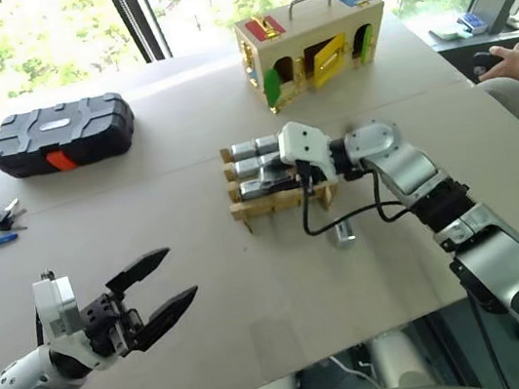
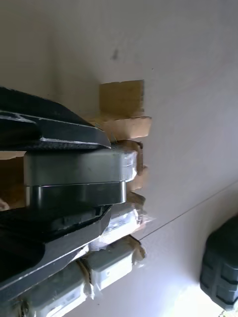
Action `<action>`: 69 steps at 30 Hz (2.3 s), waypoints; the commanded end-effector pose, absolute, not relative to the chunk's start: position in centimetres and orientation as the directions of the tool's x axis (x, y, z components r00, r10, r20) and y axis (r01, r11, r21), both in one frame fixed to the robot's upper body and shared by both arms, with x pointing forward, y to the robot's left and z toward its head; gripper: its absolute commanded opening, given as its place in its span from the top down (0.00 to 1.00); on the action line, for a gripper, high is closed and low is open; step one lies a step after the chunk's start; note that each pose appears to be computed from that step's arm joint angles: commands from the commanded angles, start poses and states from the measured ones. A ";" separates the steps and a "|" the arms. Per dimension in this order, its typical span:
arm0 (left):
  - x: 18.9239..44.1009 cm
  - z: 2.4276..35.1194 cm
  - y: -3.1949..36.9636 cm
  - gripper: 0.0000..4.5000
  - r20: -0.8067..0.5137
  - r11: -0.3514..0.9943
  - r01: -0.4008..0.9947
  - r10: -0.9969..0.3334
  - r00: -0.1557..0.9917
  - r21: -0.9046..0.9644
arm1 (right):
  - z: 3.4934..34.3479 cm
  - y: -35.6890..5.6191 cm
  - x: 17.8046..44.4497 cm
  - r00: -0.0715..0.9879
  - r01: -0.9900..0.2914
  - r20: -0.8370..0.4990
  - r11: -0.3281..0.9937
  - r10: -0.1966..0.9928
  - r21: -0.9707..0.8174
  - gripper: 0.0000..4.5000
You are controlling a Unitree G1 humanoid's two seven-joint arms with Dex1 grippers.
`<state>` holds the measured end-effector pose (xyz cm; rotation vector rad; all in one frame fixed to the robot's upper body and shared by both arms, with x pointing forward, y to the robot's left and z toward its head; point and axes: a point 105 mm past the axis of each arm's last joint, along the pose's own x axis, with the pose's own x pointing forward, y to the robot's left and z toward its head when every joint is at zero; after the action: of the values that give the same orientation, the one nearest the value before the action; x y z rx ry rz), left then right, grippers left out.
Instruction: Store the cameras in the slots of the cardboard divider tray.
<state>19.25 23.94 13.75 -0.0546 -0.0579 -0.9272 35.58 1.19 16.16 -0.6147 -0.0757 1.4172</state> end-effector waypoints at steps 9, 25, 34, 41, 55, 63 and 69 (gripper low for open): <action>18.4 14.8 24.1 0.00 0.104 0.616 0.787 -0.785 0.611 0.025 | 16.7 1.1 36.3 0.167 -0.879 -0.324 -0.008 0.931 -0.476 0.82; 17.7 14.6 24.0 0.00 0.101 0.629 0.777 -0.775 0.624 0.028 | 14.2 0.9 36.3 0.070 -0.910 -0.443 -0.124 0.894 -0.395 0.82; 17.5 14.5 23.5 0.00 0.106 0.625 0.781 -0.778 0.619 0.022 | 20.5 0.9 35.3 0.074 -0.879 -0.249 -0.055 0.966 -0.473 0.17; 18.2 14.2 23.1 0.00 0.086 0.567 0.823 -0.821 0.564 0.018 | 24.1 -3.4 28.6 0.234 -0.909 -0.089 0.186 0.968 -0.374 0.01; 20.9 14.9 22.8 0.00 0.049 0.438 0.899 -0.898 0.437 0.026 | 15.6 -8.3 28.3 0.586 -0.707 -0.479 0.701 0.653 0.092 0.01; 20.4 14.6 22.5 0.00 0.039 0.396 0.918 -0.918 0.395 0.009 | 13.7 -7.5 28.5 0.498 -0.651 -0.553 0.709 0.668 0.270 0.01; 19.9 14.5 22.7 0.00 0.026 0.369 0.929 -0.929 0.369 0.020 | 14.5 -7.1 26.5 0.388 -0.642 -0.611 0.678 0.690 0.358 0.01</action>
<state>20.12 22.69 13.97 -0.0303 -0.0235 -1.1744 27.69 -8.36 13.17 0.0192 0.8106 0.7916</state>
